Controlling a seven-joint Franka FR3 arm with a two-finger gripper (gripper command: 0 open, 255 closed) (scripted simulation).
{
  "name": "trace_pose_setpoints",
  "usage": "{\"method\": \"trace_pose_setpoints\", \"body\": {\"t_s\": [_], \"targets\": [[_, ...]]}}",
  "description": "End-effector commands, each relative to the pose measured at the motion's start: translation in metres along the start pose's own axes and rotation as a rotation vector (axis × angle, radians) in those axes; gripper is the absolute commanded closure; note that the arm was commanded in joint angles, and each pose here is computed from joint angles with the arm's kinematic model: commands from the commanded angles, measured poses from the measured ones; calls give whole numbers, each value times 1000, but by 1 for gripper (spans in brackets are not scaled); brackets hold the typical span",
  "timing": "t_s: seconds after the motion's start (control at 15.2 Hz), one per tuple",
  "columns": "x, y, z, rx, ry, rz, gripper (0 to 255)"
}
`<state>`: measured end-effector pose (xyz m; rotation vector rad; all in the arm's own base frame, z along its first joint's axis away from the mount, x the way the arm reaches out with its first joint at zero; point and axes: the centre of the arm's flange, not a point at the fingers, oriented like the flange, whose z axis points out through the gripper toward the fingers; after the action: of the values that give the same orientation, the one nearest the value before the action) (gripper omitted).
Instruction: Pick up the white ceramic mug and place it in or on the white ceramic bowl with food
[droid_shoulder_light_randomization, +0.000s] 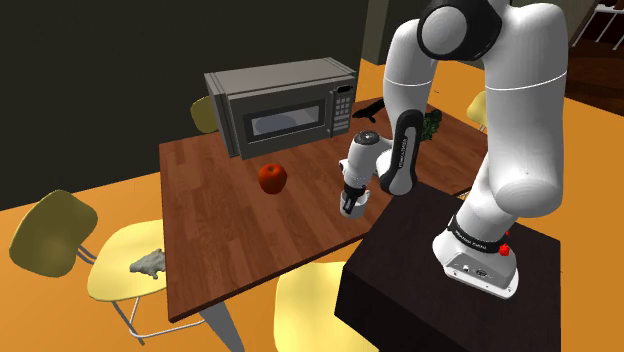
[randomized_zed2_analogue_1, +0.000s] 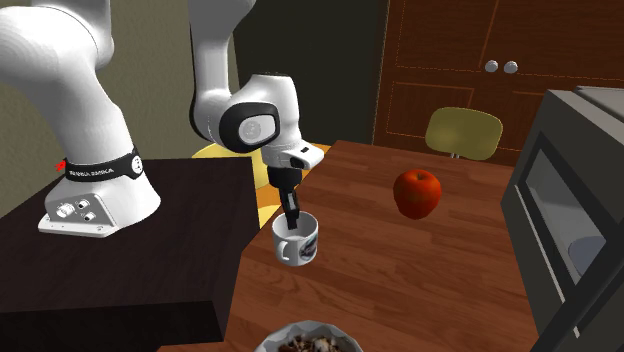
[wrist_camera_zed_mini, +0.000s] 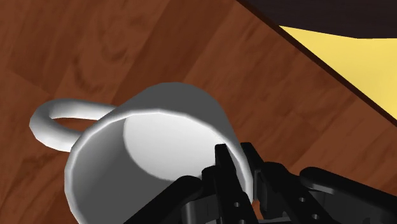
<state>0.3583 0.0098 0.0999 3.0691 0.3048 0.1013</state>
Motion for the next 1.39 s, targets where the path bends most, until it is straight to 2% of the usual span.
{"method": "trace_pose_setpoints", "body": {"t_s": [0.0, 0.13, 1.32], "targets": [[0, 0, 0, 0, 1, 0, 255], [0, 0, 0, 0, 1, 0, 255], [6, 6, -95, 0, 1, 0, 255]]}}
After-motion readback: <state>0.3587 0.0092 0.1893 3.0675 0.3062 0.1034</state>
